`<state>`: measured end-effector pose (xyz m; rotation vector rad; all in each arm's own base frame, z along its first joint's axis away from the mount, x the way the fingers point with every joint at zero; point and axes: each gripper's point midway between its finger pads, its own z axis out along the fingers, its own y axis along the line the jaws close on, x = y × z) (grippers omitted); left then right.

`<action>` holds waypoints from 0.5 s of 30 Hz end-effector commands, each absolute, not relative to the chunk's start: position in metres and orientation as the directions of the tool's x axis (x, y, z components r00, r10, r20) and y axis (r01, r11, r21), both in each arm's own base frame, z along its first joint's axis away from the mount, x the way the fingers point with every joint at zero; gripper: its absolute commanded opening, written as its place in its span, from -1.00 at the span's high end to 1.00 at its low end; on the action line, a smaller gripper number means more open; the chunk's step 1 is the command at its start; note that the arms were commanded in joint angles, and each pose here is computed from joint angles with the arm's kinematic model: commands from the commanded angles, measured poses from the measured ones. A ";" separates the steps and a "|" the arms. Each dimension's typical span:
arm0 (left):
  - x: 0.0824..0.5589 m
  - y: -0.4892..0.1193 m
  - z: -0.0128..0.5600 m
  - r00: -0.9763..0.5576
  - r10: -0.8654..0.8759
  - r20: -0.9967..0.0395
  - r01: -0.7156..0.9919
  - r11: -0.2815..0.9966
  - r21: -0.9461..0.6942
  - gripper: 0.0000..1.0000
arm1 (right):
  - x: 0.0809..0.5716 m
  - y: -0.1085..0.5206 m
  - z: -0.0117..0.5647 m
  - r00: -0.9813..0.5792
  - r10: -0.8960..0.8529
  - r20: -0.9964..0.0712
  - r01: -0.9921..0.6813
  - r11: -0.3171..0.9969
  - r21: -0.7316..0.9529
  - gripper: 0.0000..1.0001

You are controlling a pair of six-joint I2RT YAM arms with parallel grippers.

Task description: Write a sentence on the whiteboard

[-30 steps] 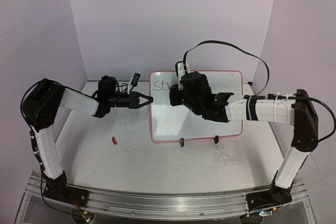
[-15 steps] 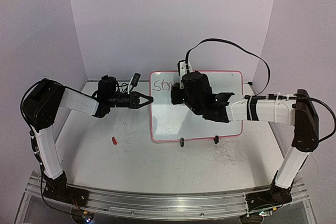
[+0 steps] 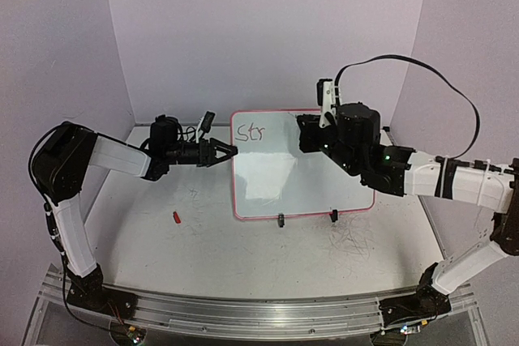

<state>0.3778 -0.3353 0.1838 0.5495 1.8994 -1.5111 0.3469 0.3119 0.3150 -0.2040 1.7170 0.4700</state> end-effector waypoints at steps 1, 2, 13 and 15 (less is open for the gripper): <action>0.377 -0.325 0.220 -0.720 -0.127 -0.682 0.649 0.223 -0.727 -0.38 | 0.337 0.312 0.319 -0.202 0.177 -0.963 -0.436 0.864 0.251 1.00; 0.377 -0.324 0.224 -0.725 -0.137 -0.675 0.641 0.226 -0.734 -0.44 | 0.334 0.313 0.321 -0.202 0.185 -0.962 -0.450 0.855 0.259 1.00; 0.409 -0.313 0.244 -0.718 -0.229 -0.657 0.582 0.322 -0.747 -0.55 | 0.327 0.313 0.314 -0.209 0.161 -0.965 -0.483 0.841 0.245 0.99; 0.417 -0.317 0.245 -0.718 -0.232 -0.656 0.582 0.318 -0.749 -0.51 | 0.328 0.315 0.317 -0.204 0.157 -0.966 -0.485 0.841 0.240 1.00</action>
